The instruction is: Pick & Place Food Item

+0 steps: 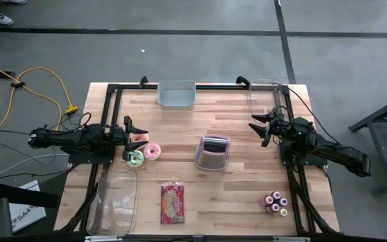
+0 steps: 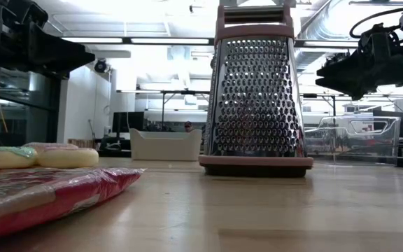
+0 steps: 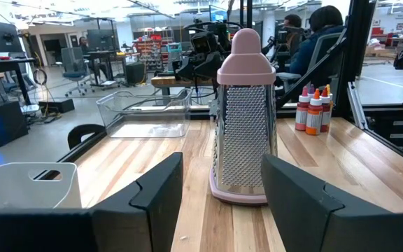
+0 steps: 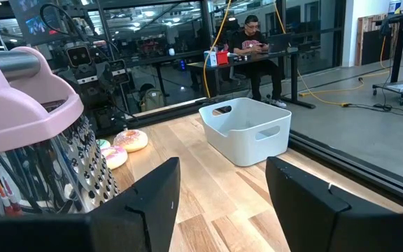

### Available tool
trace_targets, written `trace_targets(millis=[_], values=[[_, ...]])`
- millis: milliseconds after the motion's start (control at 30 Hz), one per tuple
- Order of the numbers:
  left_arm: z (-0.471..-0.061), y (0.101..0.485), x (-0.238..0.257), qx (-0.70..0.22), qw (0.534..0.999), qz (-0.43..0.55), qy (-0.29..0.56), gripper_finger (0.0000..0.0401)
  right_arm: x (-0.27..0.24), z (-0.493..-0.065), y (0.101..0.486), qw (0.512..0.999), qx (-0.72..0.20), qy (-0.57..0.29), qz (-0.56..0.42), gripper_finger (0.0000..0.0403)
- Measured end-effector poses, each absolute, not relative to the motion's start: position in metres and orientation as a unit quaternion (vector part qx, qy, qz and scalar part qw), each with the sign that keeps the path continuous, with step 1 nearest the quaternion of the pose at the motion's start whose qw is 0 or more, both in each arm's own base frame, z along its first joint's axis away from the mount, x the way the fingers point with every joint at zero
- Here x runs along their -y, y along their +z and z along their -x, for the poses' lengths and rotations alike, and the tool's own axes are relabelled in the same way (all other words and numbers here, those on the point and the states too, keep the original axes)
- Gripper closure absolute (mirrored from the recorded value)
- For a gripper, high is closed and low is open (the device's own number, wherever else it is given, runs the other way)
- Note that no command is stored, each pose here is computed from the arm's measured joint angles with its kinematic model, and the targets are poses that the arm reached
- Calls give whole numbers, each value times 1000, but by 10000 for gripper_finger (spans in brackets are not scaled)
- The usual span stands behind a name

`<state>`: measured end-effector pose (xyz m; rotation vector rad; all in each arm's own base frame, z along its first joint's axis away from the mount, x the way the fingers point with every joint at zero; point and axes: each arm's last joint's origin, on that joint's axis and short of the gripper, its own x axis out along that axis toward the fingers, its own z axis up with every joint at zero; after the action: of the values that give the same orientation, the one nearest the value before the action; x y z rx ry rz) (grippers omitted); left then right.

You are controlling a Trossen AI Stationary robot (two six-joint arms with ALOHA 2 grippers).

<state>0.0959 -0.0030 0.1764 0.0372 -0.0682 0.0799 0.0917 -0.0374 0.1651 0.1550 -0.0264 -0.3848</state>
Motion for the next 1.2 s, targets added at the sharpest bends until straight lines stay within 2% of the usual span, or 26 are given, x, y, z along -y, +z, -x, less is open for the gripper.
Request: trace_targets(millis=[900, 1200], values=[[-96, 176, 3, 34, 998, -19, 40, 213, 37, -92, 165, 979, 15, -191, -76, 202], [-96, 176, 3, 34, 998, -19, 40, 213, 36, -92, 176, 982, 59, -164, -70, 202]])
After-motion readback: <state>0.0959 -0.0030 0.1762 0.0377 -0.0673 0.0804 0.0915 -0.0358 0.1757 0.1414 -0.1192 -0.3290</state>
